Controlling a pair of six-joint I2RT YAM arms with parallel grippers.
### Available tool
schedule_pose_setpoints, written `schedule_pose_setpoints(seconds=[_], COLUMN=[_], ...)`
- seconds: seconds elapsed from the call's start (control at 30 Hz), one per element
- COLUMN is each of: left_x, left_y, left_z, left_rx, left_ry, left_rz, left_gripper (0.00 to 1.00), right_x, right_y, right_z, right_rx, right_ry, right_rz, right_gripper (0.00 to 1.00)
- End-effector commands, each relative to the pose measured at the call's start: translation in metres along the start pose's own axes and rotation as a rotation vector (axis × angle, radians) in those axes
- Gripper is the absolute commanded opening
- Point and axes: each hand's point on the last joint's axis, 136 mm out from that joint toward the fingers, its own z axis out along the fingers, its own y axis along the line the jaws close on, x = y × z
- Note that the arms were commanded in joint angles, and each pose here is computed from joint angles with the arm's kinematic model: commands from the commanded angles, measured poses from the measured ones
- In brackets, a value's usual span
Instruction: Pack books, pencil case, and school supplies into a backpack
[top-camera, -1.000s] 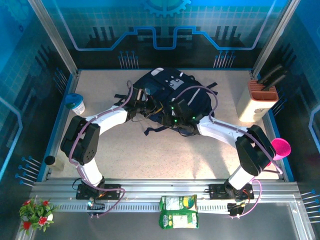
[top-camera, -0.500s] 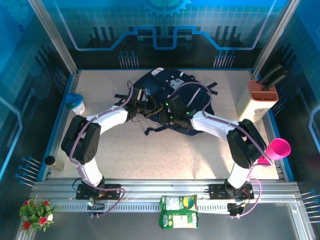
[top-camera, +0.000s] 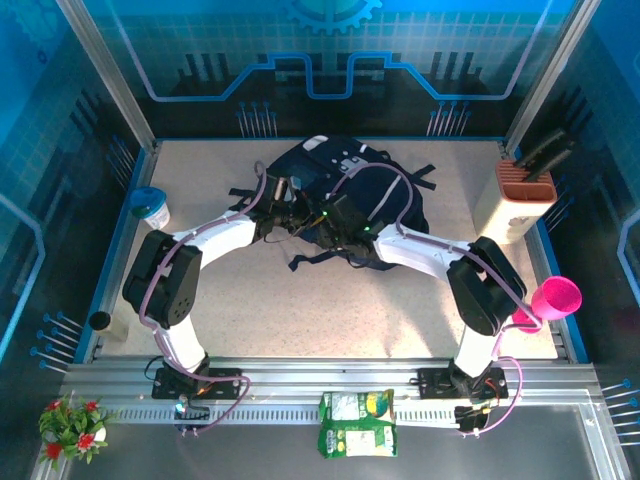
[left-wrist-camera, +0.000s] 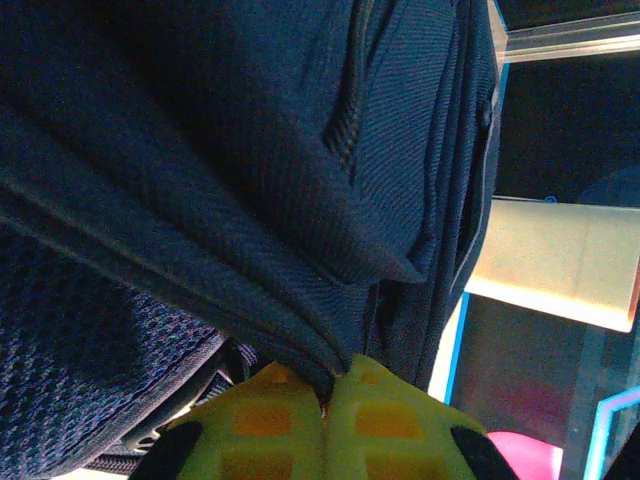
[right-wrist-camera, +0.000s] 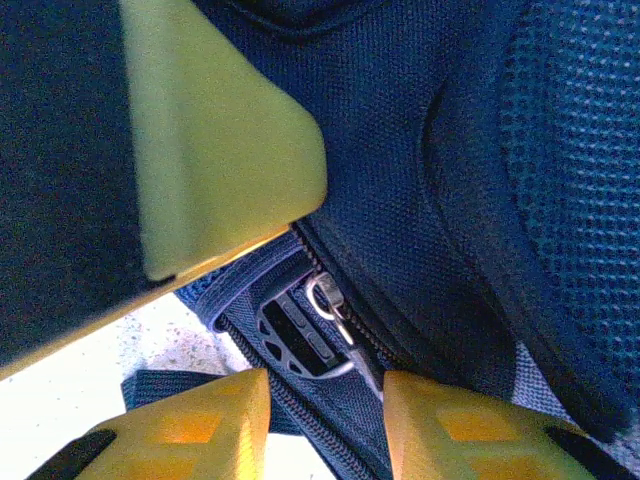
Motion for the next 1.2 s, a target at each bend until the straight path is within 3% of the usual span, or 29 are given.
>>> schedule_pose_setpoints(seconds=[0.0,0.33,0.47,0.63,0.77,1.0,1.17], left_x=[0.014,0.015,0.015,0.015,0.014,-0.015,-0.025], left_y=[-0.045,-0.051,-0.051,-0.051,-0.048,0.007,0.035], left_z=[-0.006,-0.008,-0.007,-0.007,-0.006,-0.019,-0.027], left_rx=[0.134,0.16,0.163,0.165,0.152,0.011,-0.053], left_ry=[0.076,0.082,0.086,0.085,0.078,-0.054,-0.109], left_rz=[0.047,0.031,0.027,0.027,0.024,-0.053,-0.092], left_gripper=[0.0,0.0,0.0,0.0,0.0,0.0,0.21], right_x=[-0.026,-0.029,-0.03,-0.031,-0.03,-0.022,-0.019], right_y=[-0.015,-0.009,0.0,0.002,-0.002,-0.008,-0.01], right_z=[0.005,0.021,0.021,0.02,0.021,0.008,-0.014], right_rx=[0.101,0.126,0.083,0.062,0.068,0.039,-0.043], right_ry=[-0.106,-0.117,-0.112,-0.113,-0.102,-0.09,-0.093], right_rz=[-0.039,-0.073,-0.068,-0.055,-0.039,0.008,0.063], right_gripper=[0.37,0.36,0.32,0.19,0.2,0.26,0.34])
